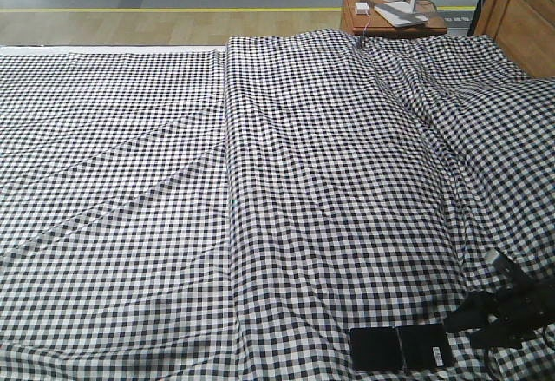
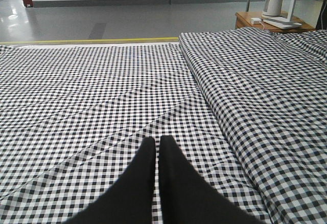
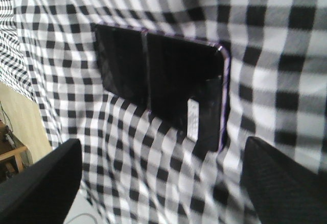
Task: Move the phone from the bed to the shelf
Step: 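Lower the open right gripper down onto the black phone, then close the right gripper on the phone's edge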
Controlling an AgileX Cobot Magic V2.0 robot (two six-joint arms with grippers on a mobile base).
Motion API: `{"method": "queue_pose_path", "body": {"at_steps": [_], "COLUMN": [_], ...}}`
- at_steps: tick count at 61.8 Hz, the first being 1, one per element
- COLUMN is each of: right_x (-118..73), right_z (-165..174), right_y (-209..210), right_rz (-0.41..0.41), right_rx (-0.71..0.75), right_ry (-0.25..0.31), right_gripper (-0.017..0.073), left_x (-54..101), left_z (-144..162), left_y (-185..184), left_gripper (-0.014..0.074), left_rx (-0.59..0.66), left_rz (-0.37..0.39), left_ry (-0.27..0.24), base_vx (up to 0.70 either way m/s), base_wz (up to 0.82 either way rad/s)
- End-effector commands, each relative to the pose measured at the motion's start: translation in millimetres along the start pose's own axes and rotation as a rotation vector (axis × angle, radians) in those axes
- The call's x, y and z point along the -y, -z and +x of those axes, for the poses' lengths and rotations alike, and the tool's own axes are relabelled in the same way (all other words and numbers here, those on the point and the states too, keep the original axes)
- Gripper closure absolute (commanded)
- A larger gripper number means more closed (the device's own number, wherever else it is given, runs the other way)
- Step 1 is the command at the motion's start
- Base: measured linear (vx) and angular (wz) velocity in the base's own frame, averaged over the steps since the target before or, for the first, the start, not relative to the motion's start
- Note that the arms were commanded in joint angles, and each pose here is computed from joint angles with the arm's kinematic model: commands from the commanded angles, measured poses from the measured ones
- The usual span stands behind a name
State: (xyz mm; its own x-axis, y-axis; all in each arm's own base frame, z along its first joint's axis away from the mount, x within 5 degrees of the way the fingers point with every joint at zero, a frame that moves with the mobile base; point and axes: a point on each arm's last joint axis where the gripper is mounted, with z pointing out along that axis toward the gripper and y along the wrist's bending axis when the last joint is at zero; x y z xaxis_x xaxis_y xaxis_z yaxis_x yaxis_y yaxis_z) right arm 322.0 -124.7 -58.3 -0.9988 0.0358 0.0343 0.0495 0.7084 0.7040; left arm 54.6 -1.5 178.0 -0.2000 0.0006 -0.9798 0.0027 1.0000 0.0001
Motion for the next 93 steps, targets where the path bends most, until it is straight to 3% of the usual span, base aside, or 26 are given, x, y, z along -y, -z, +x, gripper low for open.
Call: {"method": "queue_pose_path", "body": {"at_steps": [1,30,65,93], "right_x": [-9.8,4.2,19.8,-18.0], "right_z": [-14.1,-28.3,-8.1,-20.4], "right_y": [16.2,-1.3,-38.9,-80.9], "right_rz": [-0.049,-0.167,-0.278,-0.256], "right_rx": [0.034,0.097,0.019,-0.097], "right_ry": [0.043,0.036,-0.041,0.085], "right_gripper": [-0.0036,-0.0036,-0.0036,-0.0032], "left_x": [-0.7,-0.7,-0.7,-0.7], "left_z": [-6.1,-6.1,-6.1,-6.1], "left_y": [0.4,0.4,0.4,0.4], "left_gripper": [0.0593,0.0593,0.0593,0.0593], "left_rx": [0.076,0.076,0.076,0.076], "left_rz": [-0.006,-0.006,-0.006,-0.006], "left_ry": [0.013,0.013,0.013,0.013], "base_vx": [0.0,0.0,0.0,0.0], "base_wz": [0.0,0.0,0.0,0.0]}}
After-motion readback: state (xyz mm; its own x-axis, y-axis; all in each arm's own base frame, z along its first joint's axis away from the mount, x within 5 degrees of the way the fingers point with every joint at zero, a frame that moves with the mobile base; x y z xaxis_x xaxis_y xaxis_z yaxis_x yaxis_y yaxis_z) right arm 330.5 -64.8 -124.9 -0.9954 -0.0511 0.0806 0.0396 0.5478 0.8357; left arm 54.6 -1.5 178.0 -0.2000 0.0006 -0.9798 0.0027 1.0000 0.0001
